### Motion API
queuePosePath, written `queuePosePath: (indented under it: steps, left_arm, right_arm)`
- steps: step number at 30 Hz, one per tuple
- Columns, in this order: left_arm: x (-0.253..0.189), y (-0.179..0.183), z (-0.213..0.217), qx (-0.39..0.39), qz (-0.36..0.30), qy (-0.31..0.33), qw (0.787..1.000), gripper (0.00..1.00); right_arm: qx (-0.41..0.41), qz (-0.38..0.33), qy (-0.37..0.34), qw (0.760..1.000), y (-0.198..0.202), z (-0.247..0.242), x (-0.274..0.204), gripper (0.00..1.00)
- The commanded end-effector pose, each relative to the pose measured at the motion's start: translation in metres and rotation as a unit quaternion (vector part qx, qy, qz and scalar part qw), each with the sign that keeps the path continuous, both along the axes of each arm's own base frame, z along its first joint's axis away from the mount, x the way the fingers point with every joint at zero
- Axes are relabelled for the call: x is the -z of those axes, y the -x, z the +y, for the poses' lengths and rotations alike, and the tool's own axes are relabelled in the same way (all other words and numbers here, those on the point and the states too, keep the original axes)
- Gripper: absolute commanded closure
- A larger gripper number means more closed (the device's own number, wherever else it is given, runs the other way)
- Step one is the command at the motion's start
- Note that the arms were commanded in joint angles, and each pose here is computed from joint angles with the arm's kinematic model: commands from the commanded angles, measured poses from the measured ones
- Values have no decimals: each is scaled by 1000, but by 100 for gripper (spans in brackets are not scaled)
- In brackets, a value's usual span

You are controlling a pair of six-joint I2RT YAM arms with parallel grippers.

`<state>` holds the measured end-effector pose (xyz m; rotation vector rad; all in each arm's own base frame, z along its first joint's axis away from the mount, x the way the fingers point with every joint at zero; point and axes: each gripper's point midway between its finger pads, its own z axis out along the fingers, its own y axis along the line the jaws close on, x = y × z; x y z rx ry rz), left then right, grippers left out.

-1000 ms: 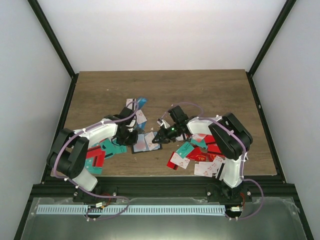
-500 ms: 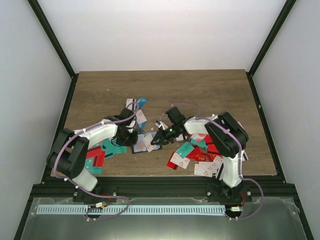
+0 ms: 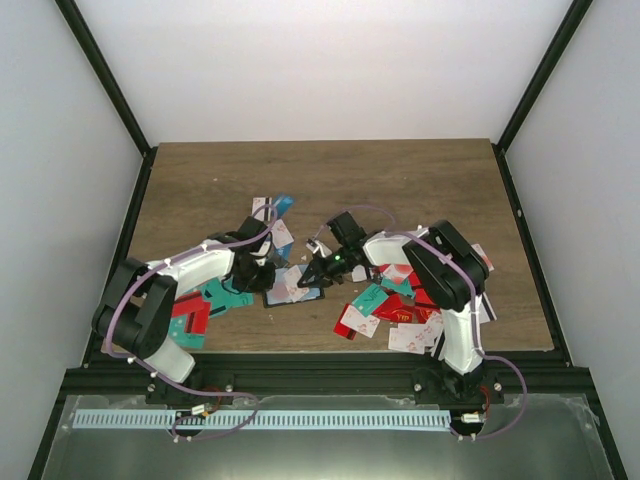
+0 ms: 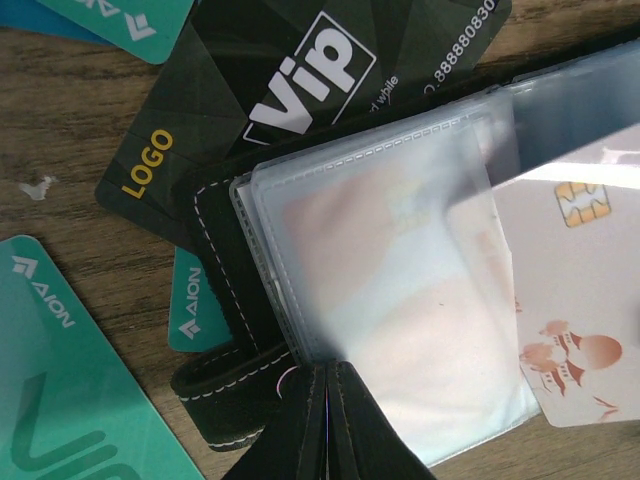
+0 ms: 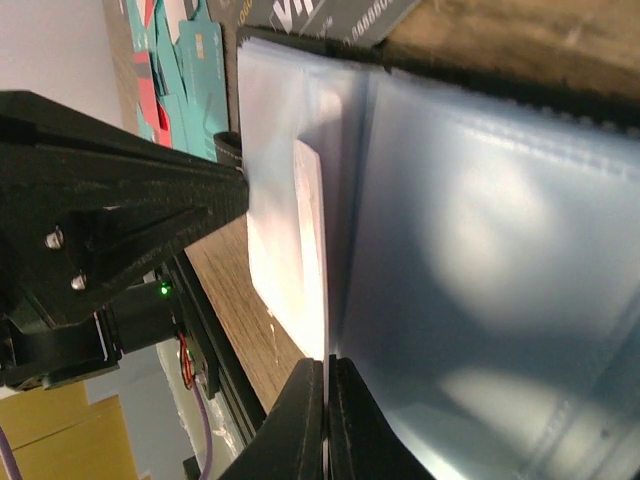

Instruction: Put the credit cards into the card holder

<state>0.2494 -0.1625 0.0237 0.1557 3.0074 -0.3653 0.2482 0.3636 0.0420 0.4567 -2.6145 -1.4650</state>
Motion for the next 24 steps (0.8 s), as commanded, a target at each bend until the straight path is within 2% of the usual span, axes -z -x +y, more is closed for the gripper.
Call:
queuePosePath:
  steps: [1, 18, 24]
  left_arm:
    - [6, 10, 9, 4, 11, -16, 1000, 96]
    - [-6, 20, -3, -5, 22, 34, 999, 96]
    - [-22, 23, -5, -19, 16, 52, 998, 91]
  right_arm:
    - [-4, -9, 0, 1000, -8, 10, 2, 99]
    - [27, -10, -4, 1000, -12, 15, 13, 99]
    - [34, -12, -9, 999, -6, 15, 17, 99]
